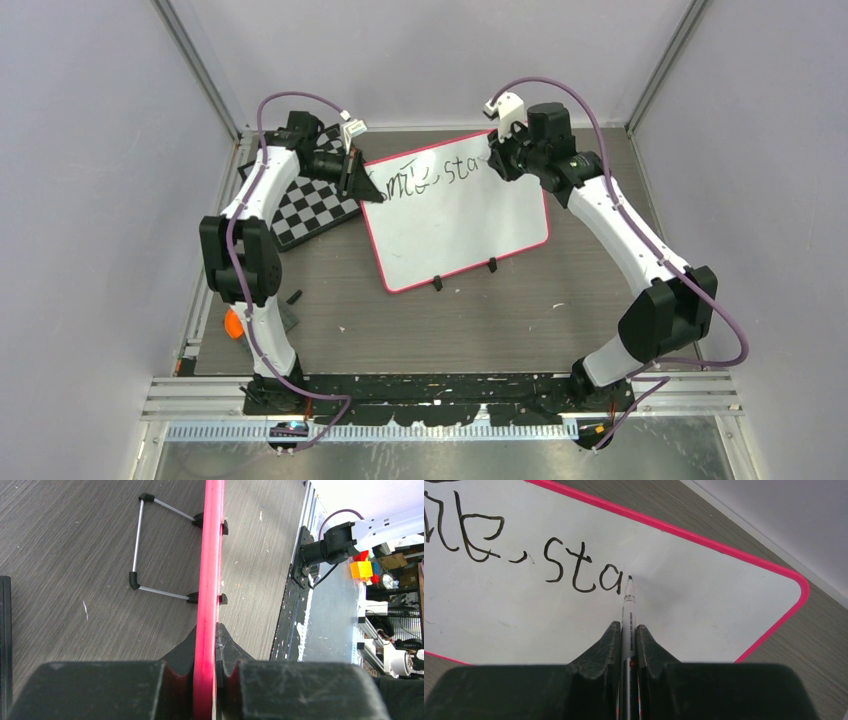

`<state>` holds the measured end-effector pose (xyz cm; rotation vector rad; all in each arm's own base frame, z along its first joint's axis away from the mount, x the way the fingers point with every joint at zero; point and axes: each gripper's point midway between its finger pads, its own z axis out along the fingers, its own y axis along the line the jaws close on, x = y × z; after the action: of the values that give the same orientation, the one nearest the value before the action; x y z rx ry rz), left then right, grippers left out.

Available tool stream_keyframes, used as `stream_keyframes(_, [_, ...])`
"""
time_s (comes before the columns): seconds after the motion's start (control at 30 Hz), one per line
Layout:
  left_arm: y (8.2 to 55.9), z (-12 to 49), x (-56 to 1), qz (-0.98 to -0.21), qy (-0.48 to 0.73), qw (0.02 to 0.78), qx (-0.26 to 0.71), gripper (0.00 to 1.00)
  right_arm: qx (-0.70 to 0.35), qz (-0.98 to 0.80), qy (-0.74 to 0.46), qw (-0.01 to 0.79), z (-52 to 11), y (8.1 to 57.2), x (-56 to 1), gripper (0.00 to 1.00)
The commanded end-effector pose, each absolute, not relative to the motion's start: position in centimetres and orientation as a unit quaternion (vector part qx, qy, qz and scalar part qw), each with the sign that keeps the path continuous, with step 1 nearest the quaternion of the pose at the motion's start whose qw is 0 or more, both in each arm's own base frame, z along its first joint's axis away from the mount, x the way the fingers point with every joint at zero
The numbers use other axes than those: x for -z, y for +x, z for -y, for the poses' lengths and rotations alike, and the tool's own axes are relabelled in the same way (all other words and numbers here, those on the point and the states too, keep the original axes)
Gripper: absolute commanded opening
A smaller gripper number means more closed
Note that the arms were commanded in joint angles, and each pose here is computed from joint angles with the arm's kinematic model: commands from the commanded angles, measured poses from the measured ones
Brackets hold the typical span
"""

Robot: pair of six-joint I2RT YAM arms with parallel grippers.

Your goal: Write a sentence on the whiteboard

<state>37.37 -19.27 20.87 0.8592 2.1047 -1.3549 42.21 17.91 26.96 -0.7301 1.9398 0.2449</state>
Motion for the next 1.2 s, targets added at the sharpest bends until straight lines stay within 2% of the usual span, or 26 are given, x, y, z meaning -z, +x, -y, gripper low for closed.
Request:
stream_keyframes(0.0, [38.1,19.4,-20.1,-0.785,0.322,0.243,0.470,0.00,-0.101,-0.794,-0.311,0.513,-18.0,42.7,-28.1,0.00])
stream_keyframes(0.8, [38.1,19.3,-19.9,-0.786,0.322,0.241,0.470,0.00,-0.070,-0.795,-0.269,0.539,-17.1,44.5,-28.5,0.00])
stream_keyframes(1.17, [37.9,19.4,-19.9,-0.785,0.326,0.238,0.471,0.00,-0.064,-0.811,-0.298,0.500,-16.5,42.7,-26.2,0.00])
